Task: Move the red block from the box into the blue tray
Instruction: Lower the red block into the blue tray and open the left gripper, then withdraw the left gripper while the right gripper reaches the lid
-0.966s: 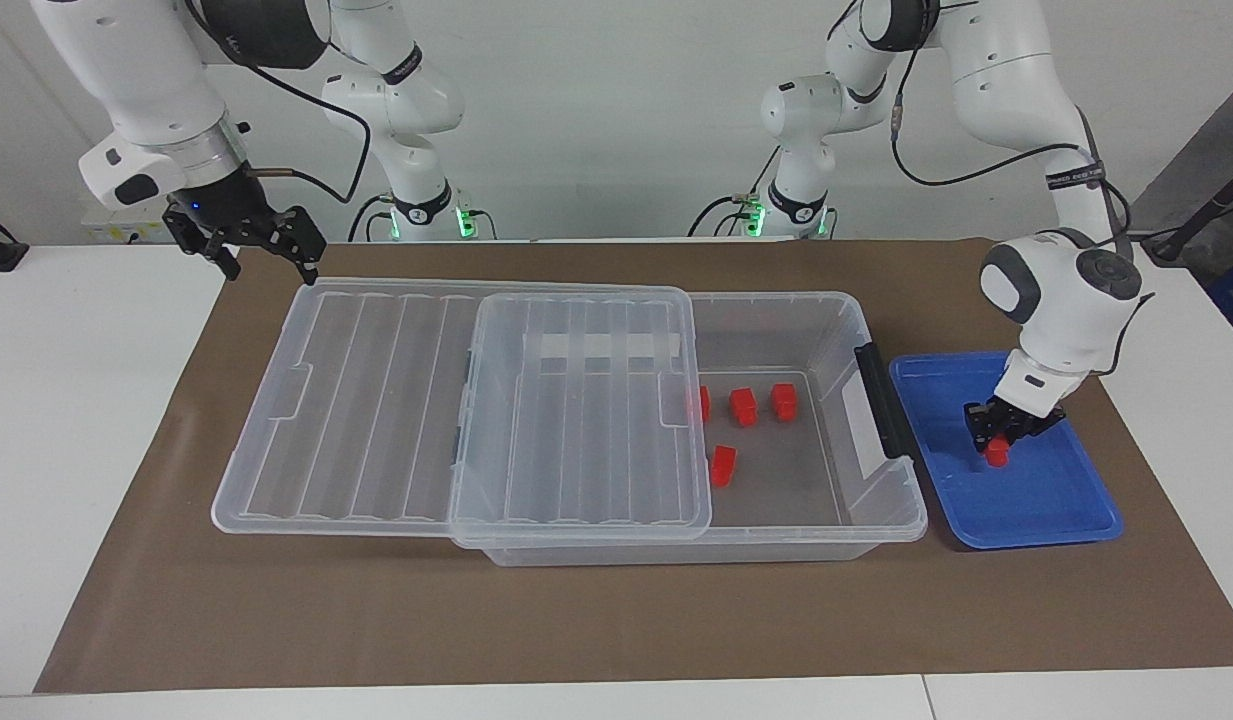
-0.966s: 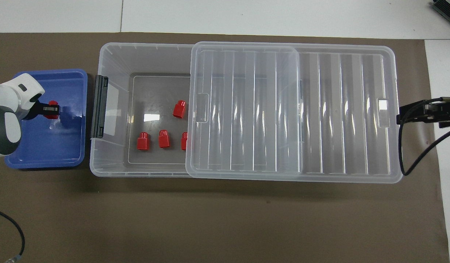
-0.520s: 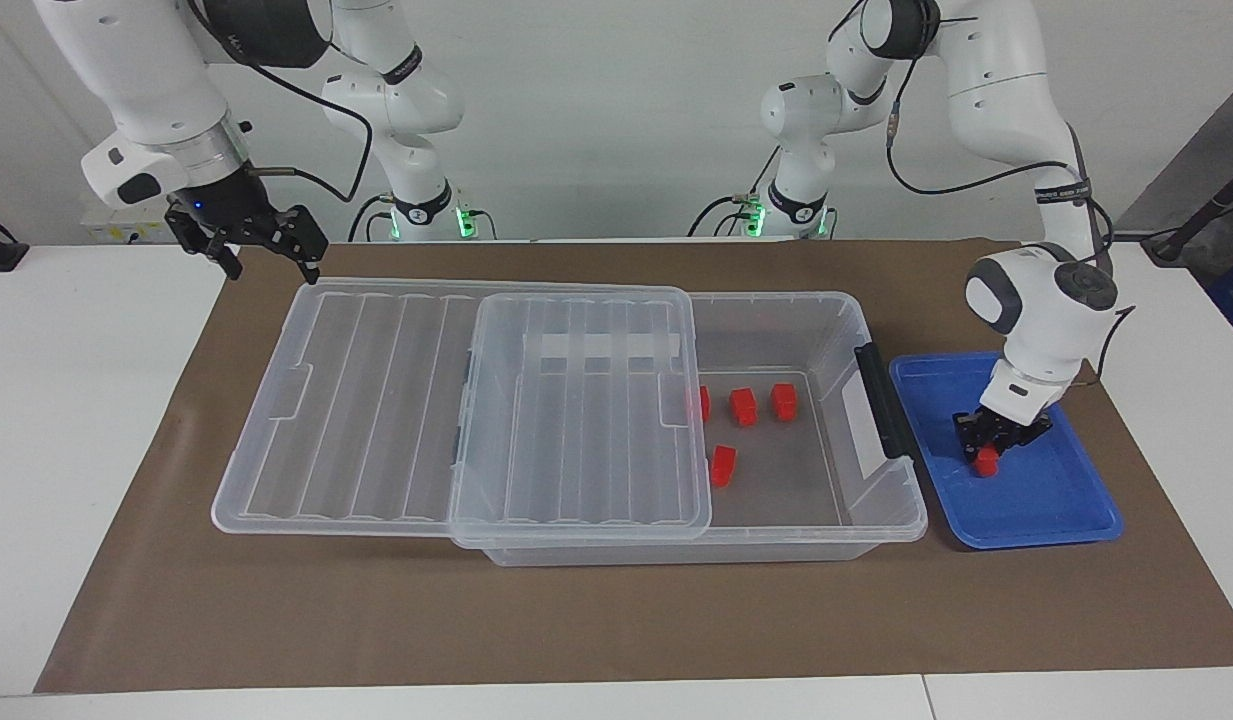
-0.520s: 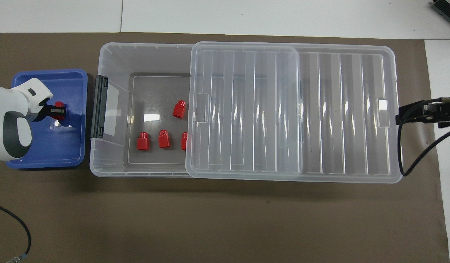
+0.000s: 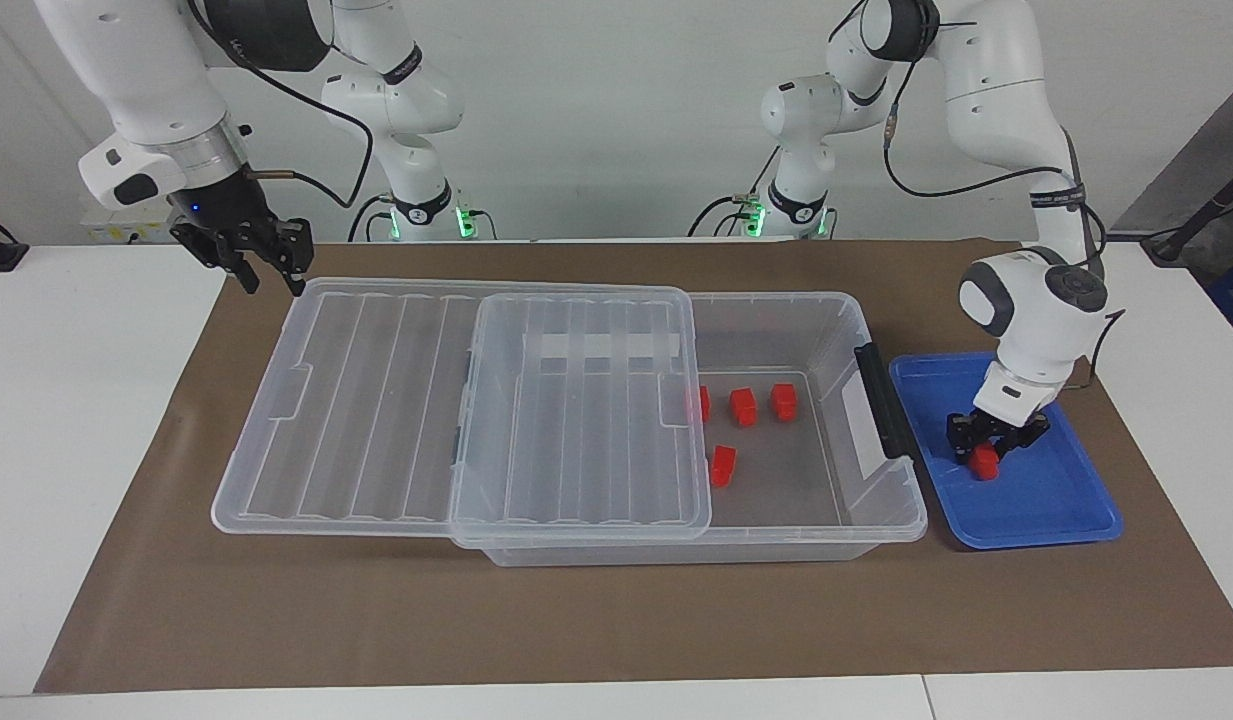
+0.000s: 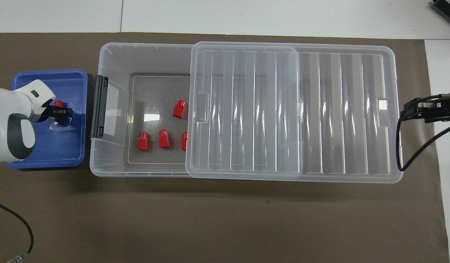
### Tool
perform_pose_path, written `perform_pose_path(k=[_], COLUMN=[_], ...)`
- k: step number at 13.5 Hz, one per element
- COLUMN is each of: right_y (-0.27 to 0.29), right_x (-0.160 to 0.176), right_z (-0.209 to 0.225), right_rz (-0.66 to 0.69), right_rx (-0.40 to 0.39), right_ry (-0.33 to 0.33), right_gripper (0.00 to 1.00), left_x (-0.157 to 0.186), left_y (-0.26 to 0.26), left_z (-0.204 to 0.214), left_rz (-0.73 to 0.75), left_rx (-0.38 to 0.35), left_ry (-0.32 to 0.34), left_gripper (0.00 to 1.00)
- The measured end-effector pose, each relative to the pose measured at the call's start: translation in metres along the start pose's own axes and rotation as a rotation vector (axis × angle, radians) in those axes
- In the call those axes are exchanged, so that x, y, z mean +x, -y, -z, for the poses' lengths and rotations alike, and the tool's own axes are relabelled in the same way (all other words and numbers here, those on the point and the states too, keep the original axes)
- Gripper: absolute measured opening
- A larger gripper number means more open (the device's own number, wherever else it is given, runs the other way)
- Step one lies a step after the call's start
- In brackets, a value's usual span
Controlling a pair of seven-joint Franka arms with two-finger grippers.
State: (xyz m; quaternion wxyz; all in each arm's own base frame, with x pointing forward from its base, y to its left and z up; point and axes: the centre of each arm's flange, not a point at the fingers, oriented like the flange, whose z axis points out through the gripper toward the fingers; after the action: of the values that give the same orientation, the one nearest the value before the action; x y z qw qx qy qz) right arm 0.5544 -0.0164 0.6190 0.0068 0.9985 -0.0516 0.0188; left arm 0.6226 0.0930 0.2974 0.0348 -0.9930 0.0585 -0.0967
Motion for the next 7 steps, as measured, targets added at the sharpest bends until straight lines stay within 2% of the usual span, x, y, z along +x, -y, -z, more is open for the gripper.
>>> perform_pose_path(k=[1, 3, 5, 7], right_y=[-0.001, -0.012, -0.037, -0.064], right_x=[0.002, 0.008, 0.014, 0.018], right_z=[-0.002, -0.014, -0.030, -0.048], right_rz=[-0.002, -0.023, -0.066, -0.114], right_rx=[0.001, 0.002, 0.001, -0.002], right_ry=[-0.012, -0.049, -0.081, -0.091], right_gripper=[0.48, 0.23, 0.01, 0.01], left_x=[0.001, 0.007, 0.021, 0.031], left_y=[0.000, 0.001, 0.005, 0.008], left_z=[0.001, 0.010, 0.041, 0.083], left_rz=[-0.001, -0.002, -0.001, 0.000], left_rx=[0.000, -0.003, -0.012, -0.021], left_ry=[-0.001, 0.011, 0.050, 0.094], left_gripper=[0.83, 1.00, 1.00, 1.00])
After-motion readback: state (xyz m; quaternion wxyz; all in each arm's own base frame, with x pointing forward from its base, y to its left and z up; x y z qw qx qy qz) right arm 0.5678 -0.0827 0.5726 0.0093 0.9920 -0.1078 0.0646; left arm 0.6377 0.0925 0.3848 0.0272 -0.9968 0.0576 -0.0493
